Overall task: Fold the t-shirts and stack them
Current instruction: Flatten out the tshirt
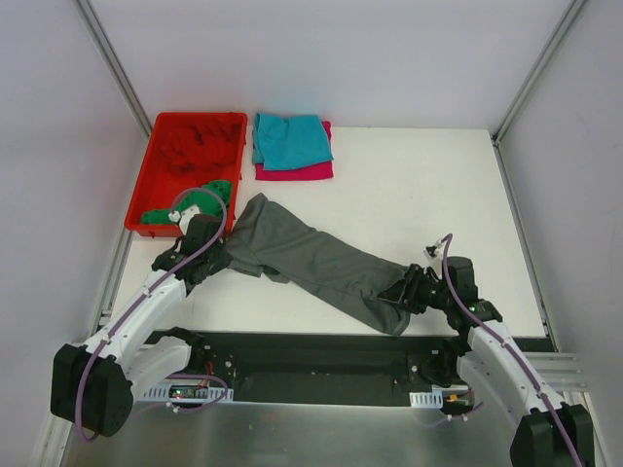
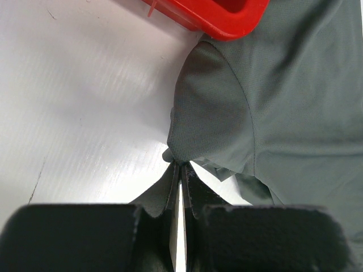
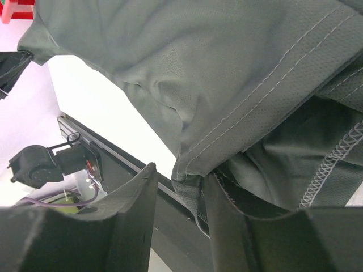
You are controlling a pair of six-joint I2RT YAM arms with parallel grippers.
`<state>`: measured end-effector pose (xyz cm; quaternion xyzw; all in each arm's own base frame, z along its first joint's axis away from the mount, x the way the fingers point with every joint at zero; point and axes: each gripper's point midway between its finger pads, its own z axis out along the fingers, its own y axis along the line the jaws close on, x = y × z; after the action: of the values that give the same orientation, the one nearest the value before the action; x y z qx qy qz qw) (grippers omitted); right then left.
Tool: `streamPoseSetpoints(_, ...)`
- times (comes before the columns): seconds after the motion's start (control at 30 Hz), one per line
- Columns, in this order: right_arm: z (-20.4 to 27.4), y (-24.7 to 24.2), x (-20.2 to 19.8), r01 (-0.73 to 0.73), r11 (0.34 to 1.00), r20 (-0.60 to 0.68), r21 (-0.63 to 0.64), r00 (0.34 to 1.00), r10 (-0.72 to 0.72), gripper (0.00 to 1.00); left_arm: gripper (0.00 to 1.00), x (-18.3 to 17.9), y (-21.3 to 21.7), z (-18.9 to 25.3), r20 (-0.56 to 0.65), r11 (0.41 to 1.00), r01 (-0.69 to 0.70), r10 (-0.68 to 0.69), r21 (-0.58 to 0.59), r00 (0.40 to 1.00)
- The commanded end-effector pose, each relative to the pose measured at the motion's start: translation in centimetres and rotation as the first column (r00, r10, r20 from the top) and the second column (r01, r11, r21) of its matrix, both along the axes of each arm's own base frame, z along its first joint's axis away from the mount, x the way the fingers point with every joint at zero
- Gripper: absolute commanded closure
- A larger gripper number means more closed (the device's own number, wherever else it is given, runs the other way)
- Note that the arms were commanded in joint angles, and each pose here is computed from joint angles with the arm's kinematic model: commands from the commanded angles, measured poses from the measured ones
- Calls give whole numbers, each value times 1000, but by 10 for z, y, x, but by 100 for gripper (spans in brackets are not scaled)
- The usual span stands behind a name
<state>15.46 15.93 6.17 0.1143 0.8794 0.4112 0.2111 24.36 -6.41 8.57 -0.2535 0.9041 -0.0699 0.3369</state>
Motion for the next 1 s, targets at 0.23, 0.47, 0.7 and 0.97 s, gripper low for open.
streamPoseSetpoints(0.23,8,6,-2,-31,998,20,48,999,30,64,100,5,-2,11,21,1000,-1,1,-17,1000)
streamPoseSetpoints(0.47,11,9,-2,-43,996,33,73,999,41,63,100,5,-4,11,18,1000,0,1,-26,1000)
streamPoseSetpoints(0.7,5,8,0,-28,998,13,57,1000,27,73,100,5,-4,12,20,1000,1,0,-28,1000)
streamPoseSetpoints(0.97,6,9,3,-27,998,25,52,999,26,99,100,4,-4,14,31,999,3,-2,-34,1000)
